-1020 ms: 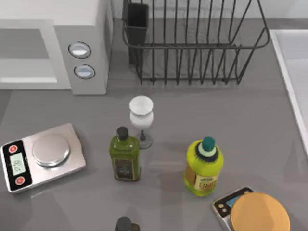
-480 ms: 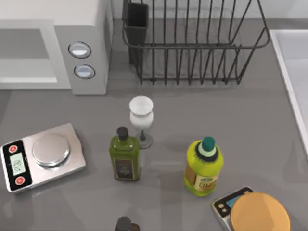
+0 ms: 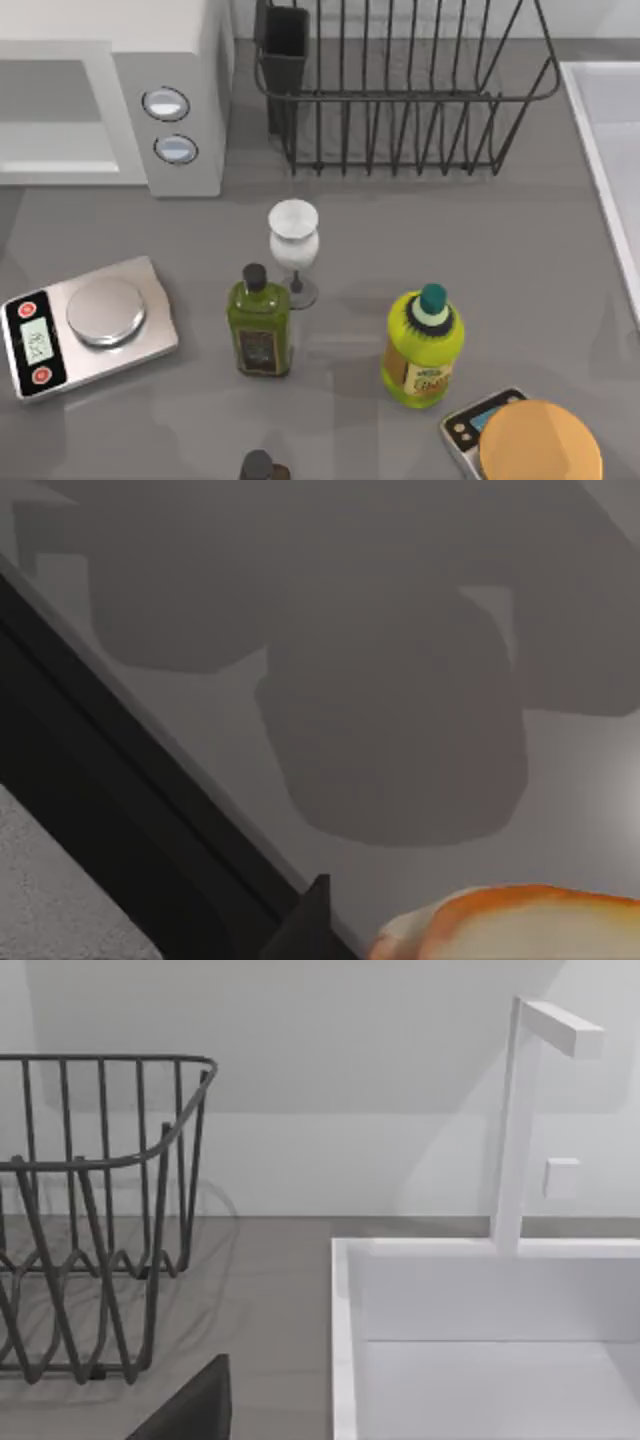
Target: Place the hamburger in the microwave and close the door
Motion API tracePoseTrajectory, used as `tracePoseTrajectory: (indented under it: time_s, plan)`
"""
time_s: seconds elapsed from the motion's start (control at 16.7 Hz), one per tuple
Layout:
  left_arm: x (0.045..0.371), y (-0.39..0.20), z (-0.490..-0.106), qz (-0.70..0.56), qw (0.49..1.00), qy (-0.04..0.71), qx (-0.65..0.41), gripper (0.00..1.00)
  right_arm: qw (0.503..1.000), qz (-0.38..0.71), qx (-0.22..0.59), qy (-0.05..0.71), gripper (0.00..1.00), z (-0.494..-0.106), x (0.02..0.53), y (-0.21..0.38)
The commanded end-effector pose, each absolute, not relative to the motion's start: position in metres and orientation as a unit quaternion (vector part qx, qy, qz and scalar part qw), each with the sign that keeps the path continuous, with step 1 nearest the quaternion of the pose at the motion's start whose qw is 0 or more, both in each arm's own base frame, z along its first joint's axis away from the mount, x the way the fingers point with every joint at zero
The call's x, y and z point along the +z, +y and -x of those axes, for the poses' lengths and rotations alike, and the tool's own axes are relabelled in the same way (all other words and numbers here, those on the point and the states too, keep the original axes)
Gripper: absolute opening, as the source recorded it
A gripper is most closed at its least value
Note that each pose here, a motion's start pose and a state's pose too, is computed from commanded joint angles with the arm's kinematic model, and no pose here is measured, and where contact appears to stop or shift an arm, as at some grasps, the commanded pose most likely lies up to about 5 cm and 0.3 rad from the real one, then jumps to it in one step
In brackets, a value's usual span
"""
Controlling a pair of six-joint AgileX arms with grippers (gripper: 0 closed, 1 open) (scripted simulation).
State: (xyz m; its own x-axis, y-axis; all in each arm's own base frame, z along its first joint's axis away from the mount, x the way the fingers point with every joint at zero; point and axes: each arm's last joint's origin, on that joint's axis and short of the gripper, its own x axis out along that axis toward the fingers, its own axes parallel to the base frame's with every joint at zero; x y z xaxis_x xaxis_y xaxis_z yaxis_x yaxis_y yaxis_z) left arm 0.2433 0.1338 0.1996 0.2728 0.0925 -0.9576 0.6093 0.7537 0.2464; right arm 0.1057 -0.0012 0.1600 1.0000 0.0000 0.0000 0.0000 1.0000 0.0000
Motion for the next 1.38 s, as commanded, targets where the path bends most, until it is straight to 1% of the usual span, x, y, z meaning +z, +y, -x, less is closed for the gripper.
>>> tracePoseTrajectory:
  time_s: [0.18, 0.36, 0.72, 0.9, 1.08, 1.26, 1.38]
  plan:
    - [0.187, 0.139, -0.268, -0.285, 0.792, 0.529, -0.110, 0.00, 1.000, 0.000, 0.000, 0.000, 1.00, -0.106, 0.160, -0.001]
    - [0.174, 0.139, -0.294, -0.255, 0.847, 0.464, -0.056, 0.00, 1.000, 0.000, 0.000, 0.000, 1.00, -0.106, 0.160, -0.001]
    - [0.144, 0.125, -0.338, -0.166, 0.934, 0.317, 0.001, 0.00, 1.000, 0.000, 0.000, 0.000, 1.00, -0.106, 0.160, -0.001]
    - [0.129, 0.113, -0.351, -0.114, 0.961, 0.251, 0.007, 0.00, 1.000, 0.000, 0.000, 0.000, 1.00, -0.106, 0.160, -0.001]
    - [0.114, 0.102, -0.357, -0.066, 0.978, 0.200, 0.003, 0.00, 1.000, 0.000, 0.000, 0.000, 1.00, -0.106, 0.160, -0.001]
    - [0.100, 0.093, -0.358, -0.028, 0.985, 0.170, -0.004, 0.00, 1.000, 0.000, 0.000, 0.000, 1.00, -0.106, 0.160, -0.001]
    - [0.090, 0.088, -0.356, -0.010, 0.986, 0.167, -0.008, 0.00, 1.000, 0.000, 0.000, 0.000, 1.00, -0.106, 0.160, -0.001]
